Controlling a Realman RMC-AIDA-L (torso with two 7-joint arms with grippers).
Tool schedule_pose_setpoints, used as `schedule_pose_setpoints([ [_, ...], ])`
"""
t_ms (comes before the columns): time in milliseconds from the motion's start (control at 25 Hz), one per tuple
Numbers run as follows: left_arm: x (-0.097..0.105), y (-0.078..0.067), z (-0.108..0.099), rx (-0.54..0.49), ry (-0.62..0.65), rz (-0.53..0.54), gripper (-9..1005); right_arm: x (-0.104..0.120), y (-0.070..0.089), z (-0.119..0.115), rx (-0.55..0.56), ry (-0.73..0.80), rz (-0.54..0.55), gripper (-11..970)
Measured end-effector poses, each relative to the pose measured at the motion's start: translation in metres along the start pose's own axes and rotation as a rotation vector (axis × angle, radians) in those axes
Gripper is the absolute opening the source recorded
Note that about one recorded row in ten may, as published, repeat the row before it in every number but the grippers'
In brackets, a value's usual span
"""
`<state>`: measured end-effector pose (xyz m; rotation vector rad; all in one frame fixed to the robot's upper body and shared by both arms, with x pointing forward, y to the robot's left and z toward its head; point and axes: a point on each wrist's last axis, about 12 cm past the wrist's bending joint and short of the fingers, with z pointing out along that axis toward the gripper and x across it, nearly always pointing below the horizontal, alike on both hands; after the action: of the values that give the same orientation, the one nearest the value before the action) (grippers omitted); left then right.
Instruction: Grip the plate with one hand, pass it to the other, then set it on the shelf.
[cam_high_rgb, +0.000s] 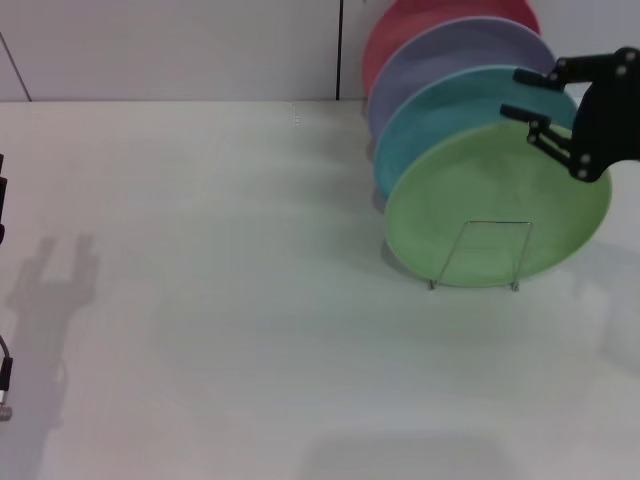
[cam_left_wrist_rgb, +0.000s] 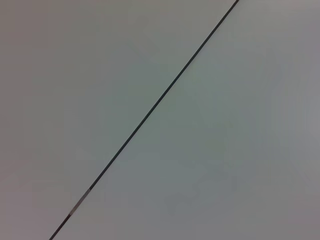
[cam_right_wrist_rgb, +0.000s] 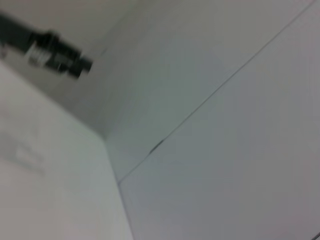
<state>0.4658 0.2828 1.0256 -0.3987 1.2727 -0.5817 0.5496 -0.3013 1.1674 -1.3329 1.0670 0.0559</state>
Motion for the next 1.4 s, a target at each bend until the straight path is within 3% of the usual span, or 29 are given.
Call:
schedule_pose_setpoints([
  [280, -0.003, 0.003, -0.001, -0.003, -0.004, 0.009, 552, -0.008, -0.014, -0.008, 0.103, -0.096, 0.217, 259],
  [360, -0.004, 0.005, -0.002, -0.003, -0.007, 0.020, 553, -0.008, -0.018, -0.018, 0.184, -0.160, 0.369, 260],
  [440, -0.004, 0.005, -0.002, -0.003, -0.007, 0.020, 556, -0.008, -0.019, -0.022, 0.214, -0.184, 0.426, 261],
  [480, -0.008, 0.009, -0.002, -0.001, -0.010, 0.046, 557, -0.003, -0.019, -0.034, 0.288, -0.229, 0.561, 262],
  [520, -0.010, 0.011, -0.003, -0.001, -0.012, 0.066, 558, -0.003, -0.019, -0.034, 0.288, -0.229, 0.561, 262],
  [560, -0.011, 0.013, -0.003, -0.001, -0.013, 0.084, 559, 0.005, -0.017, -0.047, 0.372, -0.272, 0.693, 263],
  [640, -0.011, 0.013, -0.003, -0.001, -0.013, 0.084, 561, 0.011, -0.015, -0.054, 0.420, -0.286, 0.749, 264],
  [760, -0.028, 0.027, -0.003, 0.027, -0.024, 0.210, 565, 0.037, 0.000, -0.071, 0.592, -0.258, 0.882, 266],
  [840, -0.031, 0.029, -0.002, 0.040, -0.021, 0.232, 567, 0.043, 0.005, -0.072, 0.620, -0.235, 0.896, 267],
  [880, -0.038, 0.034, 0.003, 0.076, -0.008, 0.295, 568, 0.055, 0.019, -0.073, 0.666, -0.166, 0.919, 267],
  [920, -0.038, 0.034, 0.003, 0.076, -0.008, 0.295, 570, 0.055, 0.019, -0.073, 0.666, -0.166, 0.919, 268],
  [960, -0.042, 0.036, 0.007, 0.098, 0.001, 0.341, 571, 0.067, 0.032, -0.071, 0.699, -0.084, 0.927, 268],
  [1000, -0.042, 0.036, 0.007, 0.098, 0.001, 0.341, 572, 0.067, 0.032, -0.071, 0.699, -0.084, 0.927, 269],
  [1080, -0.050, 0.039, 0.012, 0.124, 0.003, 0.427, 574, 0.077, 0.052, -0.072, 0.738, -0.020, 0.967, 270],
  [1120, -0.050, 0.039, 0.012, 0.124, 0.003, 0.427, 575, 0.077, 0.052, -0.072, 0.738, -0.020, 0.967, 324],
  [1240, -0.060, 0.046, 0.014, 0.111, -0.007, 0.517, 579, 0.084, 0.084, -0.083, 0.855, 0.029, 0.946, 485],
  [1360, -0.063, 0.050, 0.014, 0.091, -0.001, 0.533, 657, 0.085, 0.090, -0.084, 0.877, 0.046, 0.932, 568],
  [1400, -0.063, 0.052, 0.015, 0.079, 0.005, 0.538, 683, 0.087, 0.098, -0.085, 0.913, 0.068, 0.923, 596],
])
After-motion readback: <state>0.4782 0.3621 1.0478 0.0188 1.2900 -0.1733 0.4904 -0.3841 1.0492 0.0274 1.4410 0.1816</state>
